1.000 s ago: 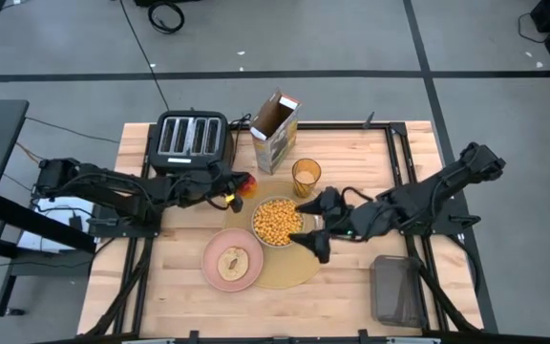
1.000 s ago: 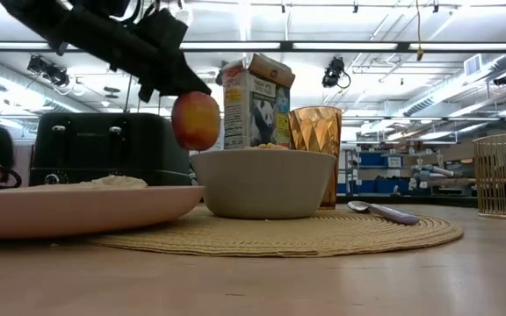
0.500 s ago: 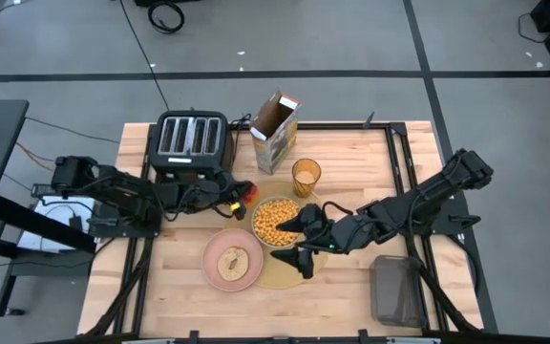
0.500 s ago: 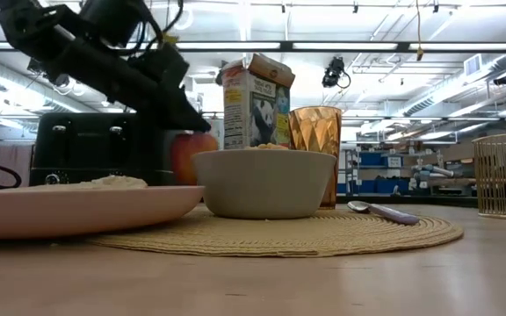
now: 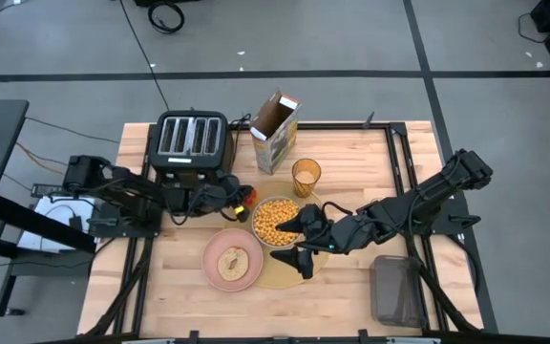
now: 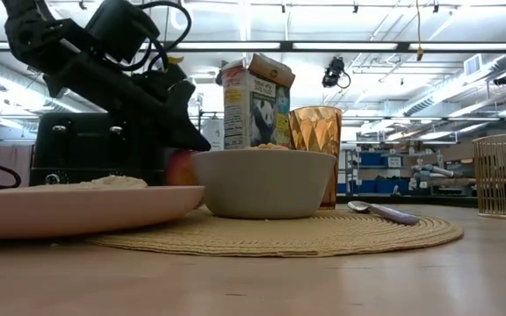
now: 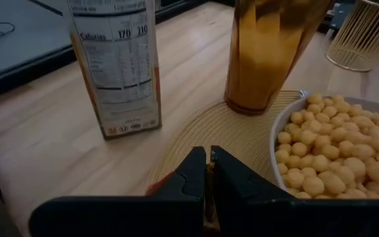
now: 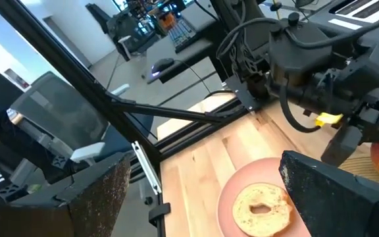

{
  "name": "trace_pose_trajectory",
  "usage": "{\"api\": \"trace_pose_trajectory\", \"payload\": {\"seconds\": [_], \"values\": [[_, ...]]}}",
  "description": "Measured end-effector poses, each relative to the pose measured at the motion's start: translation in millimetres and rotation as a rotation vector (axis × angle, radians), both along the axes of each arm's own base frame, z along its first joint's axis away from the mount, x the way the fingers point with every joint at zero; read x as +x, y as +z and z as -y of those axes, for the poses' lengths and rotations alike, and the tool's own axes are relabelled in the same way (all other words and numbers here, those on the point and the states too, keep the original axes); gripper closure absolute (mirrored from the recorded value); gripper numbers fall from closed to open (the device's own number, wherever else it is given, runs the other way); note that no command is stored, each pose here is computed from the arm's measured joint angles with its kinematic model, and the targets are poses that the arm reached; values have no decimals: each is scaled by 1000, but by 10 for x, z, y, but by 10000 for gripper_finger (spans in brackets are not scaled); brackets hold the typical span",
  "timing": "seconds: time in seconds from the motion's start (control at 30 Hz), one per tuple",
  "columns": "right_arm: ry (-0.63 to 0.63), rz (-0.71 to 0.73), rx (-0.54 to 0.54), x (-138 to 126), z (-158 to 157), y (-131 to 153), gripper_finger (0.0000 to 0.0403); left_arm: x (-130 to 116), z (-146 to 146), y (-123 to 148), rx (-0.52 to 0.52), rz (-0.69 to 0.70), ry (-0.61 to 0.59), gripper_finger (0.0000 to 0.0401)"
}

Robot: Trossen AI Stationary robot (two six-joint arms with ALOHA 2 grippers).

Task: Arrange a breakfast setting
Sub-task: Put the apple on the brown placemat

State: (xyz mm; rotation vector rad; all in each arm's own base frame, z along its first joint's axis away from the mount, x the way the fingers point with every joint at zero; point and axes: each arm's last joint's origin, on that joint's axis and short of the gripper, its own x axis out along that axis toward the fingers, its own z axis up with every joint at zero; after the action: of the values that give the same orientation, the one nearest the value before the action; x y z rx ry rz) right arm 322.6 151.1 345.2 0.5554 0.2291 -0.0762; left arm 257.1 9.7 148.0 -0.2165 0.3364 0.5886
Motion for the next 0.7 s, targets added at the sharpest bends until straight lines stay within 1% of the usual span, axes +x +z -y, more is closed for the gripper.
{"api": "trace_pose_trajectory", "payload": {"seconds": [0.23, 0.43, 0.57, 0.7], "values": [[-1, 1, 0, 2, 3, 1, 12, 11, 0, -33, -16, -1, 11, 376], [-2, 1, 7, 1, 4, 2, 12, 10, -3, -35, -13, -6, 10, 348], [-3, 1, 11, 1, 4, 2, 12, 7, -4, -38, 8, -23, 3, 330], [16, 0, 37, 0, -6, 4, 12, 6, -4, -39, 9, -24, 3, 318]]}}
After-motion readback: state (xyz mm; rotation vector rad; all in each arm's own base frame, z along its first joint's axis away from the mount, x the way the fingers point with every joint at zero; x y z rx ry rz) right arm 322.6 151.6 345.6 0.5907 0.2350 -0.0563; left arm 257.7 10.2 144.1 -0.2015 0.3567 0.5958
